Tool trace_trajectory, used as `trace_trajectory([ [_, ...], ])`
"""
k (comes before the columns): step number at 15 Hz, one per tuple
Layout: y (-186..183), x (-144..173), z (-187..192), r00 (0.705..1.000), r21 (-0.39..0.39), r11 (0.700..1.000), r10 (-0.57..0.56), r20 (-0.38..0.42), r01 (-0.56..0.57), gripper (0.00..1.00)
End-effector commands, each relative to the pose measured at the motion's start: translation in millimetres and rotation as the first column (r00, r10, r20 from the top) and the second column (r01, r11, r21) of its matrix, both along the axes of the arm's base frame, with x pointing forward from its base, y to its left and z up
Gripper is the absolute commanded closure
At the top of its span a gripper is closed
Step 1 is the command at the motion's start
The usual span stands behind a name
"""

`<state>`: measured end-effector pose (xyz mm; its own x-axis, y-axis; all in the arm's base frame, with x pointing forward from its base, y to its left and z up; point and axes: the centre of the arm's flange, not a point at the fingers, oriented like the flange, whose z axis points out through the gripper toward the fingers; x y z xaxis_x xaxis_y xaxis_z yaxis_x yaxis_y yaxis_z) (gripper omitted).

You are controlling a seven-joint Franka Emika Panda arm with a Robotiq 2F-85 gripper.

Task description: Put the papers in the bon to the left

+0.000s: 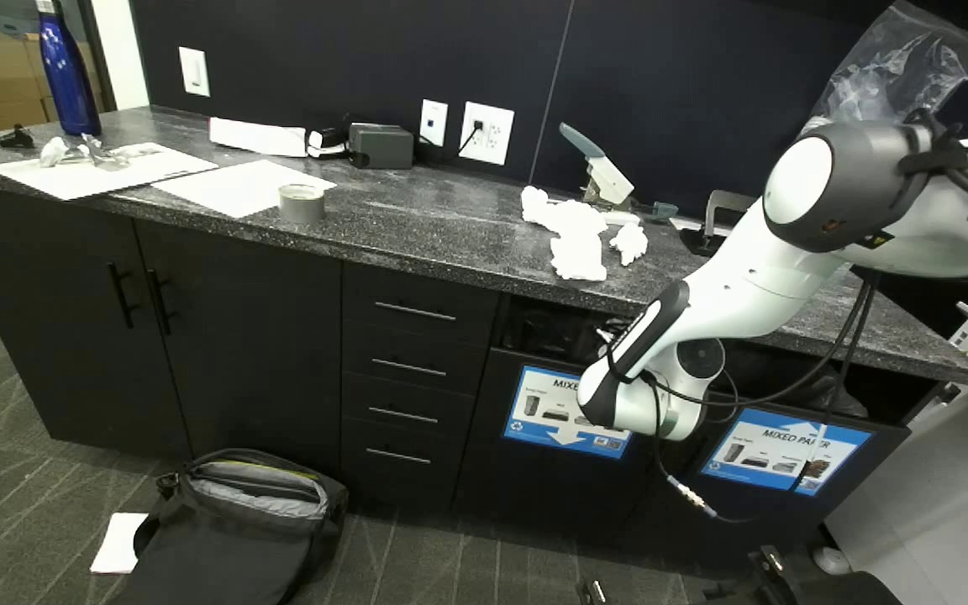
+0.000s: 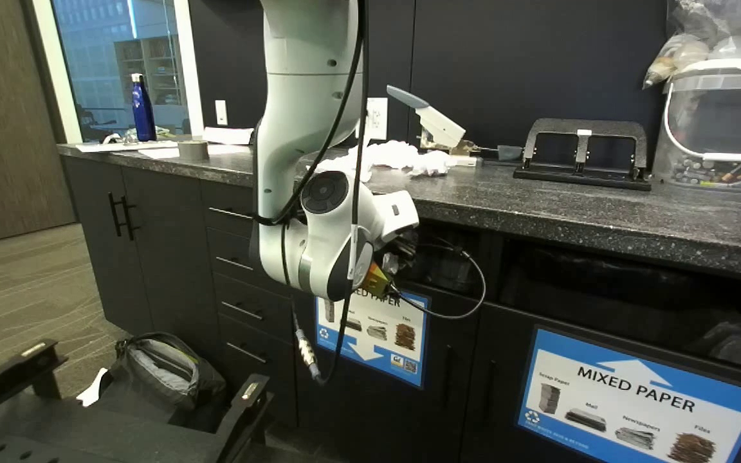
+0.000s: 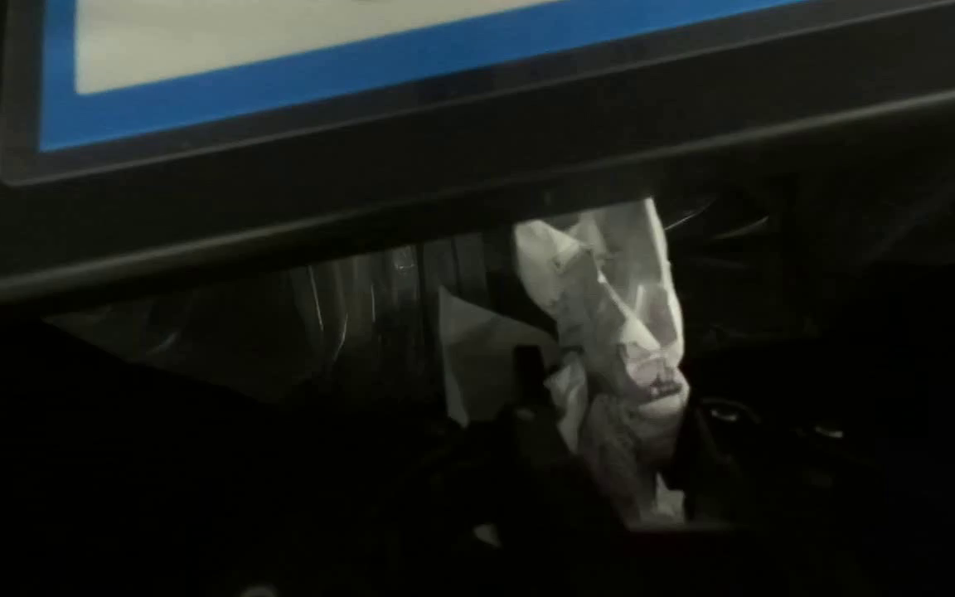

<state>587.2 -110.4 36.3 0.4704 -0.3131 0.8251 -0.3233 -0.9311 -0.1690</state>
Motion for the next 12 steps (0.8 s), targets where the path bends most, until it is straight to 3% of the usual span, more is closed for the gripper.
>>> trace_trajectory([
  [1,0,14,-7,0.998,-0.005,1.0,-0.026,0.058,0.026,0.36],
  [4,2,7,2,0.999,-0.01,1.0,-0.007,0.032,0.007,0.12],
  [6,2,-9,11,1.0,-0.018,1.0,0.005,-0.022,-0.005,0.01],
  [12,7,-88,62,0.989,0.015,0.998,0.055,-0.139,-0.054,0.0],
])
